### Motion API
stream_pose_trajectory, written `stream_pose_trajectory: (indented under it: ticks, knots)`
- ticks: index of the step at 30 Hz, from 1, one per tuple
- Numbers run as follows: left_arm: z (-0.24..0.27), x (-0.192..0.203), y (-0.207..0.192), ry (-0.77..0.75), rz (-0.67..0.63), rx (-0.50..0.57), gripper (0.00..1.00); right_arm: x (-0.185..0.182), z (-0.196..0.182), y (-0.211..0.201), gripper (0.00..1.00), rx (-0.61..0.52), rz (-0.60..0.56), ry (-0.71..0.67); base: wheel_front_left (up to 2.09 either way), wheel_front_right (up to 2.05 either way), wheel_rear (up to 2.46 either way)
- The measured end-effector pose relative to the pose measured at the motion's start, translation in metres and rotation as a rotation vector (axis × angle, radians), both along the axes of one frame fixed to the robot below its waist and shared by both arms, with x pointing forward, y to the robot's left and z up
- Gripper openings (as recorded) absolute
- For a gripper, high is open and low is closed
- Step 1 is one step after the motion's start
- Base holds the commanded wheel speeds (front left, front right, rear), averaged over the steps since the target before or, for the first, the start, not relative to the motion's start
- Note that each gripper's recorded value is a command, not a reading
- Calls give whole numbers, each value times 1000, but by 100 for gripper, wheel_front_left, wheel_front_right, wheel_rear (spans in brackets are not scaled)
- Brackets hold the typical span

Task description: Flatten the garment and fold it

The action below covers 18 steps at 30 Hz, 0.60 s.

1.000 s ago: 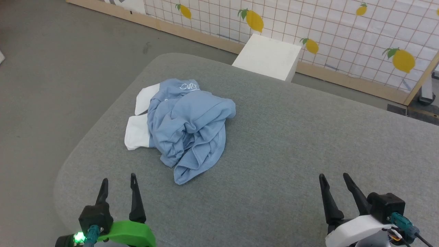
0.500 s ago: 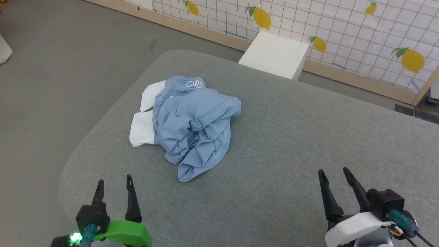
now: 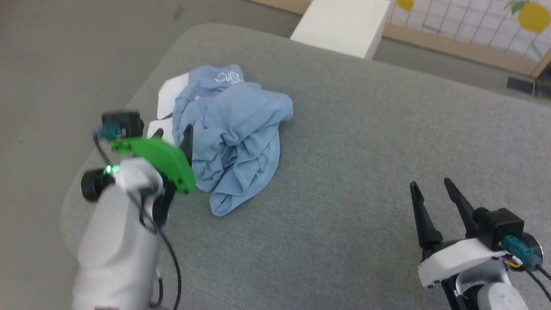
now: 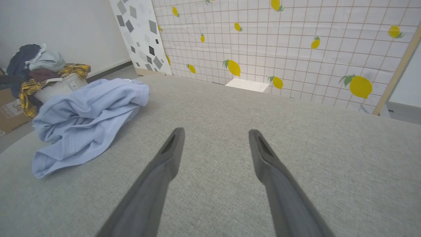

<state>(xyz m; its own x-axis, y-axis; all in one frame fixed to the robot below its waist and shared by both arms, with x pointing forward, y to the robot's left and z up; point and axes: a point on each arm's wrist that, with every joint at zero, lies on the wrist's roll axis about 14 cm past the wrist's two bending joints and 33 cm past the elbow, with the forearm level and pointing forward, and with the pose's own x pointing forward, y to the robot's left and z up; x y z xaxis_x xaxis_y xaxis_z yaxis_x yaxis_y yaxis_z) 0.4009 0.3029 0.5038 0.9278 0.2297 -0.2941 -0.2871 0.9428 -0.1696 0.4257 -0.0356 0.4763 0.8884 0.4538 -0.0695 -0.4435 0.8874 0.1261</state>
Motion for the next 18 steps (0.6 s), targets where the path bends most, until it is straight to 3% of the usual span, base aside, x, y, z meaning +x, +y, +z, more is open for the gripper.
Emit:
stream_pose_trajectory:
  ticks: [6,10,14,15,16,18]
  knots:
    - [-42,38,-15,308,-84,-108,100,12,-18,-16,100,-24,-42,46,0,0,0]
    - [-80,37,-23,498,-113,-106,100,15,-29,-28,100,-28,-77,72,0,0,0]
    - [-108,33,-28,585,-104,-123,100,16,-38,-40,100,-33,-109,95,0,0,0]
    - [-111,35,-30,579,-102,-122,30,16,-40,-42,100,-34,-114,99,0,0,0]
    - [-111,37,-30,568,-97,-118,0,16,-41,-43,100,-33,-118,101,0,0,0]
    - [-109,43,-29,527,-91,-103,0,15,-43,-46,100,-32,-124,104,0,0,0]
